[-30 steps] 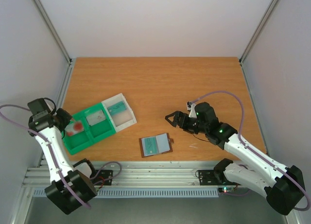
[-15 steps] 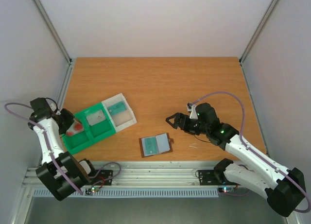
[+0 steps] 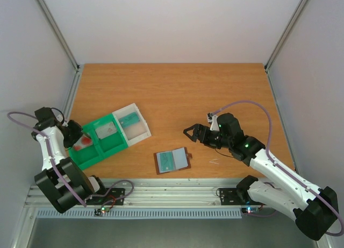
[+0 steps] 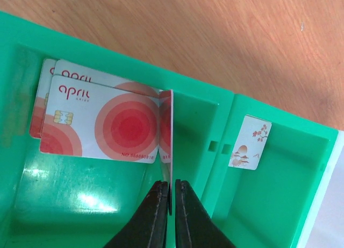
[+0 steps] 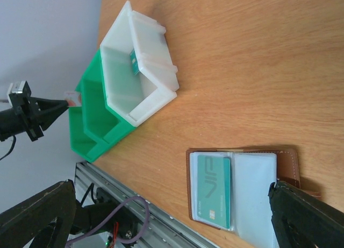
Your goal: Take the credit cards out of the card holder
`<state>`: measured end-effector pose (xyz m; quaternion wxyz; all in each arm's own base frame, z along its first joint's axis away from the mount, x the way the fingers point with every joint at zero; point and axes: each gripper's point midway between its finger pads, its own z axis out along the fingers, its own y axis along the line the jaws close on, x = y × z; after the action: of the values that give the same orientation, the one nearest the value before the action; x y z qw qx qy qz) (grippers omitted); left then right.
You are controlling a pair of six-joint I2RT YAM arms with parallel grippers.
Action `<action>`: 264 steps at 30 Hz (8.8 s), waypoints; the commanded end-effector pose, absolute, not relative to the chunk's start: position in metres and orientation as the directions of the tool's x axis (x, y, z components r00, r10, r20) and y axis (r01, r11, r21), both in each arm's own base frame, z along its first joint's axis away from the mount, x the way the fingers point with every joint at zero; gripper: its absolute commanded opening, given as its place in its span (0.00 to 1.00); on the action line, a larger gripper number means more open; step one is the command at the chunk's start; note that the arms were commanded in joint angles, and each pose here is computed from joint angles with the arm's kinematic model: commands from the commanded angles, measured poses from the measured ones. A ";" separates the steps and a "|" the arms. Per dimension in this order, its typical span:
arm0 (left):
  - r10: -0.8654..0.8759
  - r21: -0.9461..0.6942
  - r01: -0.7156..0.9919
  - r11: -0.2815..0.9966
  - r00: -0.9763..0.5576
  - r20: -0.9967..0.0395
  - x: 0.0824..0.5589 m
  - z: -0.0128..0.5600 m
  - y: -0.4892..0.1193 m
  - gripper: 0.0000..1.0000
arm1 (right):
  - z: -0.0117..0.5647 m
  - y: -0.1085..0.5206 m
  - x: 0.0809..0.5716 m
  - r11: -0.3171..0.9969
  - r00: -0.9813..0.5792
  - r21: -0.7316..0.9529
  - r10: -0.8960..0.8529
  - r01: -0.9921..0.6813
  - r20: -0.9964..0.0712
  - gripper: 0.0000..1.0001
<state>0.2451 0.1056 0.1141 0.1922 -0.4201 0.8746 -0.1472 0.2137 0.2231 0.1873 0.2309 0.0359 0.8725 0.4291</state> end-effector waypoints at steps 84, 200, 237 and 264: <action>-0.783 -0.403 -0.674 0.620 -0.491 -0.383 0.289 0.157 0.118 0.69 | 0.198 0.237 0.220 0.568 -0.909 0.815 0.271 -0.113 -0.316 0.98; -0.073 -0.567 0.002 0.824 -0.991 -0.109 0.173 0.014 -0.238 0.00 | 0.010 0.302 0.172 0.787 -0.986 0.601 -0.056 -0.141 -0.158 0.18; -0.057 -0.523 0.015 0.852 -0.991 -0.122 0.171 0.013 -0.229 0.00 | 0.027 0.302 0.173 0.709 -0.980 0.689 -0.013 -0.148 -0.197 0.12; -0.101 -0.577 0.042 0.815 -0.972 -0.213 0.179 0.037 -0.229 0.00 | 0.041 0.275 0.179 0.735 -0.962 0.668 0.084 -0.115 -0.258 0.01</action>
<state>0.1739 -0.2288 0.0269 0.0895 -0.0157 0.9513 -0.2946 0.1728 0.2883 0.0347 0.1104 -0.0261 0.9166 0.3835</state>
